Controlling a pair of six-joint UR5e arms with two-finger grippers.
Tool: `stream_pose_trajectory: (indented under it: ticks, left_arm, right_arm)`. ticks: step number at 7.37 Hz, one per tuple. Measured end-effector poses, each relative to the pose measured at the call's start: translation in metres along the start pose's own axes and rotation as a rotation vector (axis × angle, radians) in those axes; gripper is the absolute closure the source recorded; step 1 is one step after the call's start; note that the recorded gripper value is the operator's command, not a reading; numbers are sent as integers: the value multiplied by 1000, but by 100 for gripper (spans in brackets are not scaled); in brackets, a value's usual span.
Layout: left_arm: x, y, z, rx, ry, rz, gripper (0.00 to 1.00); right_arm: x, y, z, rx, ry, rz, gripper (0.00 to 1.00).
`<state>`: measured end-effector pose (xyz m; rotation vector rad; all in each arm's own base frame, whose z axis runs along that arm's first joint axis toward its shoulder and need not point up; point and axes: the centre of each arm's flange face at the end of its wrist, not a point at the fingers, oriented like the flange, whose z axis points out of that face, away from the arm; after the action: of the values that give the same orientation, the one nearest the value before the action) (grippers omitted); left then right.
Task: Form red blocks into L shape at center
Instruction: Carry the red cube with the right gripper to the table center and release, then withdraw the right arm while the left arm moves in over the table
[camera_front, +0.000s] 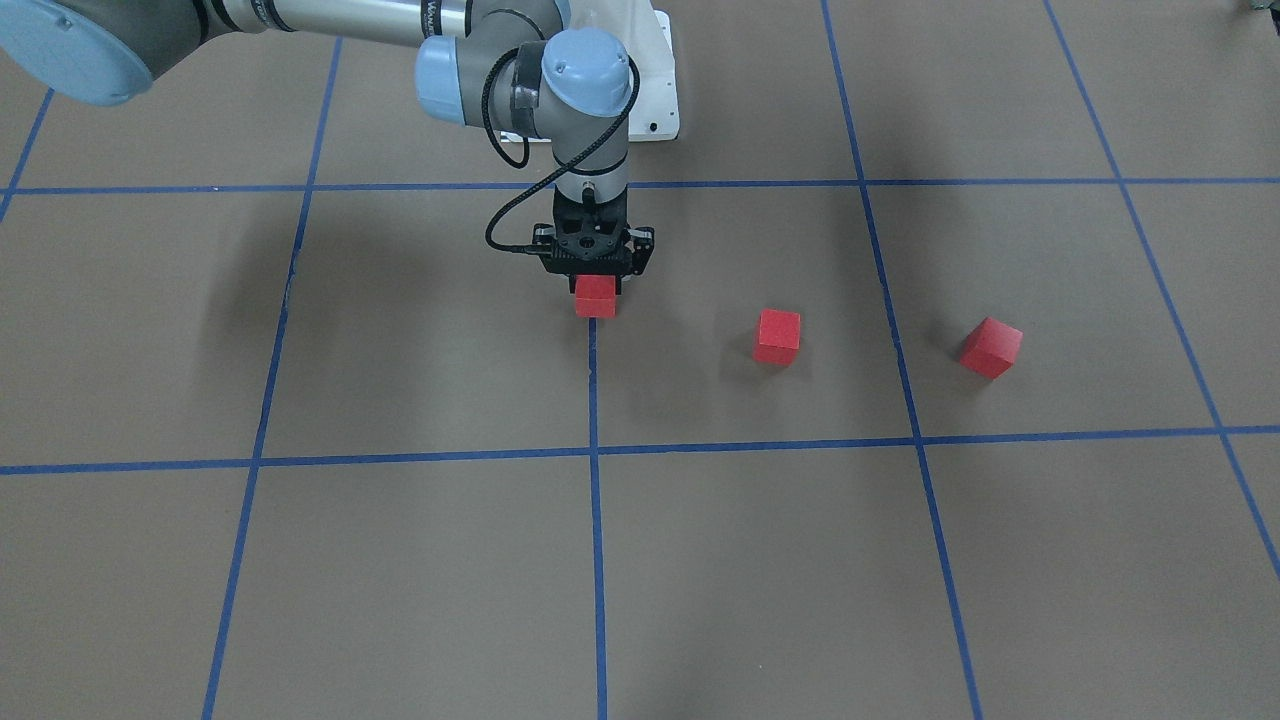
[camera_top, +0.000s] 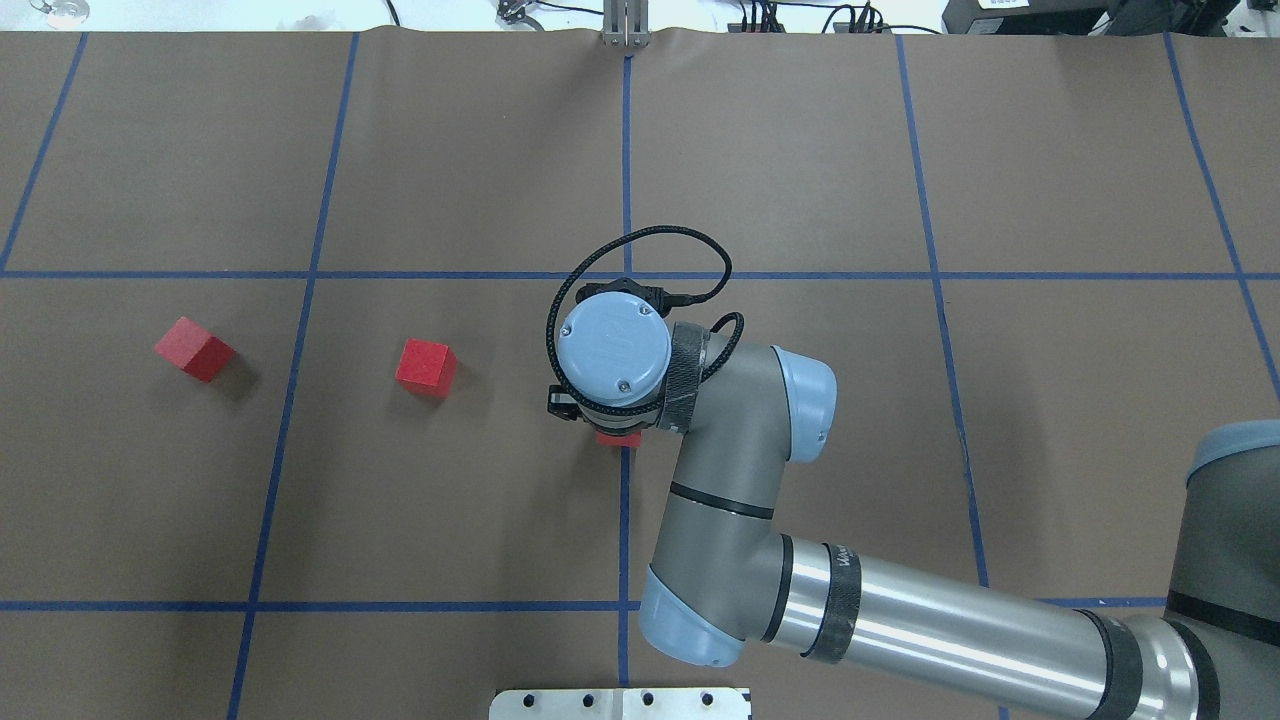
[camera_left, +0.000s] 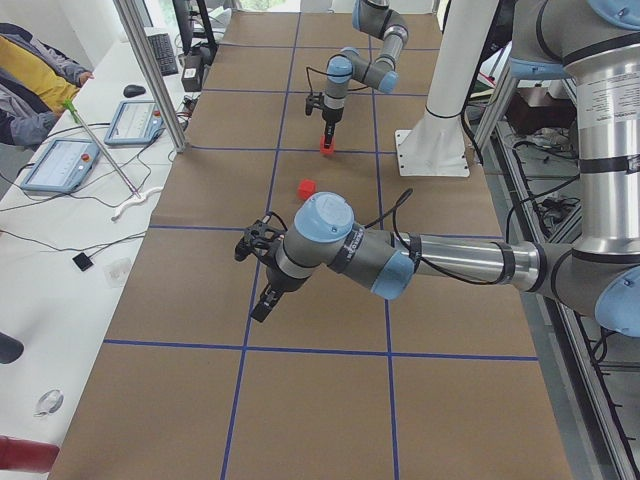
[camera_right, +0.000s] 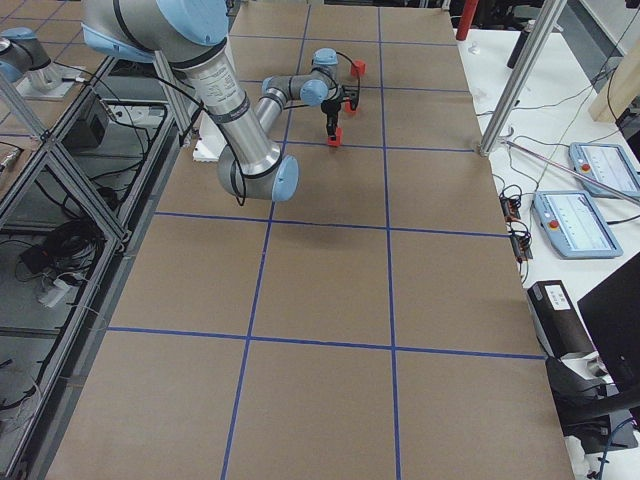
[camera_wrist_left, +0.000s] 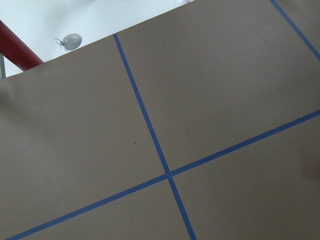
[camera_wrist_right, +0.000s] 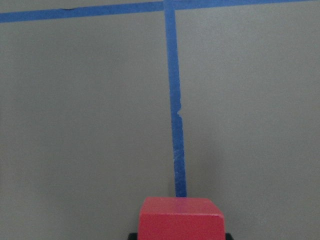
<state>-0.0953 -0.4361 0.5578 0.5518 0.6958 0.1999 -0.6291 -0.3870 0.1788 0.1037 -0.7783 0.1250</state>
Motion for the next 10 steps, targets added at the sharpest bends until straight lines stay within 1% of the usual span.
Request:
stream_pose_trajectory:
  ticks: [2, 3, 4, 5, 6, 7, 8, 9, 10]
  left_arm:
    - [0, 0, 0, 0, 0, 0, 0]
    - [0, 0, 0, 0, 0, 0, 0]
    - [0, 0, 0, 1, 0, 1, 0]
    - [4, -4, 1, 2, 9, 10, 0]
    - [15, -14, 3, 7, 41, 34, 0]
    - [34, -31, 7, 14, 110, 50, 0]
    - [60, -53, 14, 9, 190, 40, 0]
    - [97, -75, 25, -11, 251, 13, 0]
    - [136, -93, 40, -41, 283, -15, 0]
  right_arm:
    - [1, -2, 1, 25, 5, -2, 0]
    - [0, -1, -4, 31, -2, -4, 0]
    - [1, -7, -19, 38, -17, -3, 0]
    - [9, -25, -46, 41, -29, 6, 0]
    - [32, -59, -79, 37, -36, 14, 0]
    - [73, -103, -110, 30, -38, 5, 0]
    - [127, -147, -134, 22, -39, -23, 0]
    - [194, -194, -155, 15, -34, -71, 0]
    - [270, -232, -170, 7, -25, -131, 0]
